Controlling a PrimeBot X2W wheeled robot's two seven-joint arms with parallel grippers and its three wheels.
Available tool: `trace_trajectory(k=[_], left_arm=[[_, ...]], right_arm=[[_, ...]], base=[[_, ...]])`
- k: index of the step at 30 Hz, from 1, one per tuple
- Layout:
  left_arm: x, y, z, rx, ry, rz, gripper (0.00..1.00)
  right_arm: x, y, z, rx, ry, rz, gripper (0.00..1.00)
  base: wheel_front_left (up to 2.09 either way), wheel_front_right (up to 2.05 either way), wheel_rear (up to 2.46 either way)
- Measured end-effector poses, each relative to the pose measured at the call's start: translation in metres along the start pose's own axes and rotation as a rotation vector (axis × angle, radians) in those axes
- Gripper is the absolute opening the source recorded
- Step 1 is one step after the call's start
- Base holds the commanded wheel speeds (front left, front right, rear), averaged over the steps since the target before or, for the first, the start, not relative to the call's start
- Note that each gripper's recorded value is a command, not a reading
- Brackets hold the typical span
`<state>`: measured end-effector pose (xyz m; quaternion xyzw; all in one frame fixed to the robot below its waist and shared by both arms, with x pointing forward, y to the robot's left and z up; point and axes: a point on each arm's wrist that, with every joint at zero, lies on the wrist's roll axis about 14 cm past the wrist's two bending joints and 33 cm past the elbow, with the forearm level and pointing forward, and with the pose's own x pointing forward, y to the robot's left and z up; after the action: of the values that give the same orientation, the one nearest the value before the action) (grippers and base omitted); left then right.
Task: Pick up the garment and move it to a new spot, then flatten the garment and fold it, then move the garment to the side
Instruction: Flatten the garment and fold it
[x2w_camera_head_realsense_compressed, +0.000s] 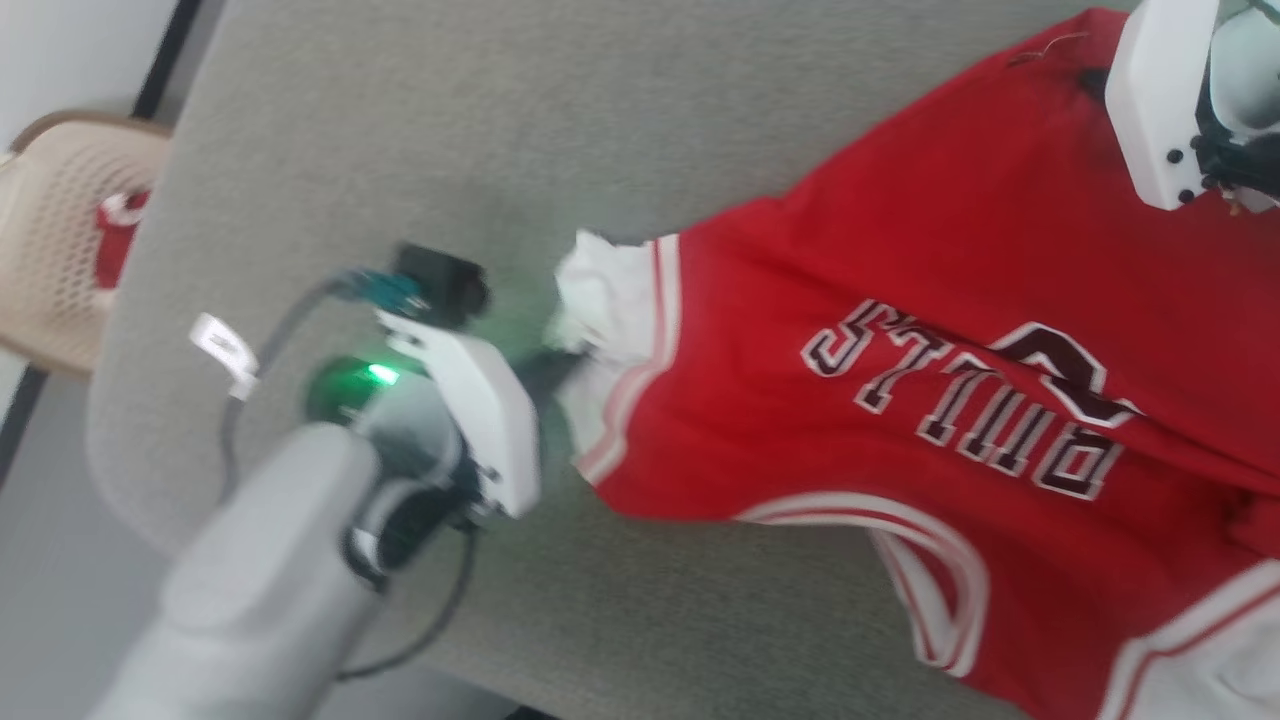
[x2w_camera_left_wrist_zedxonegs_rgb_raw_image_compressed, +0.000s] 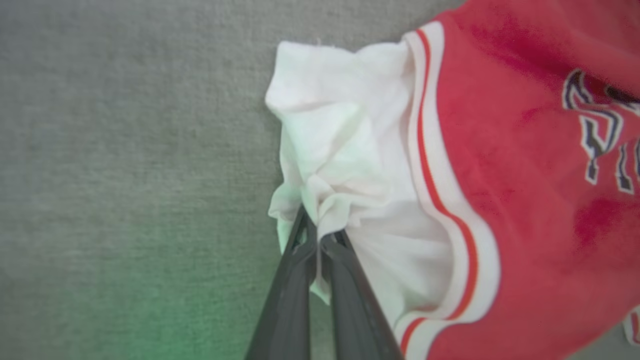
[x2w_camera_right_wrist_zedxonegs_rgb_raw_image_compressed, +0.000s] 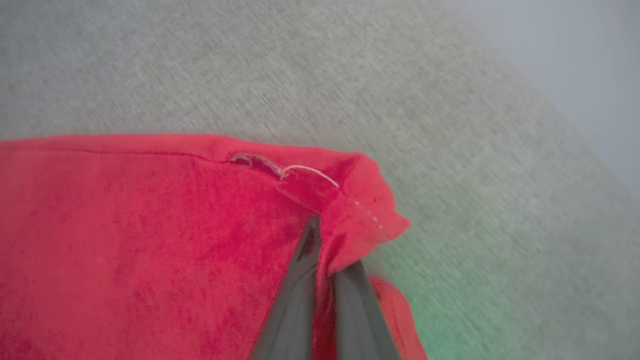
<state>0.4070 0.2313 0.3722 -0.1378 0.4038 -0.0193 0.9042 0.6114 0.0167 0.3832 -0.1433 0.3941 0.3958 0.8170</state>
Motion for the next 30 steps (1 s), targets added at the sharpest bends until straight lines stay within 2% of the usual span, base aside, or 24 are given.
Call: trace_trajectory(k=[5,9,14,21,30], left_arm=[[-0.007,0.010,0.048,0.068,-0.077,0.041,0.00],[-0.017,0.004,0.097,0.144,-0.165,0.042,0.00],[-0.034,-0.012,0.159,0.259,-0.272,0.039,0.00],[-0.072,-0.045,0.246,0.363,-0.448,0.023,0.00],[-0.123,-0.093,0.309,0.451,-0.583,-0.010,0.00]], right_arm=[[-0.033,-0.019,0.002,0.003,-0.061,-0.058,0.00],[-0.066,-0.025,0.020,-0.008,-0.150,-0.093,0.00],[-0.111,-0.038,0.036,-0.026,-0.250,-0.160,0.00],[-0.179,-0.046,0.057,-0.053,-0.385,-0.244,0.00],[-0.272,-0.038,0.085,-0.107,-0.549,-0.344,0.00]], base=[[0.00,0.00,0.00],[0.00,0.00,0.00],[0.00,0.00,0.00],[0.00,0.00,0.00],[0.00,0.00,0.00]])
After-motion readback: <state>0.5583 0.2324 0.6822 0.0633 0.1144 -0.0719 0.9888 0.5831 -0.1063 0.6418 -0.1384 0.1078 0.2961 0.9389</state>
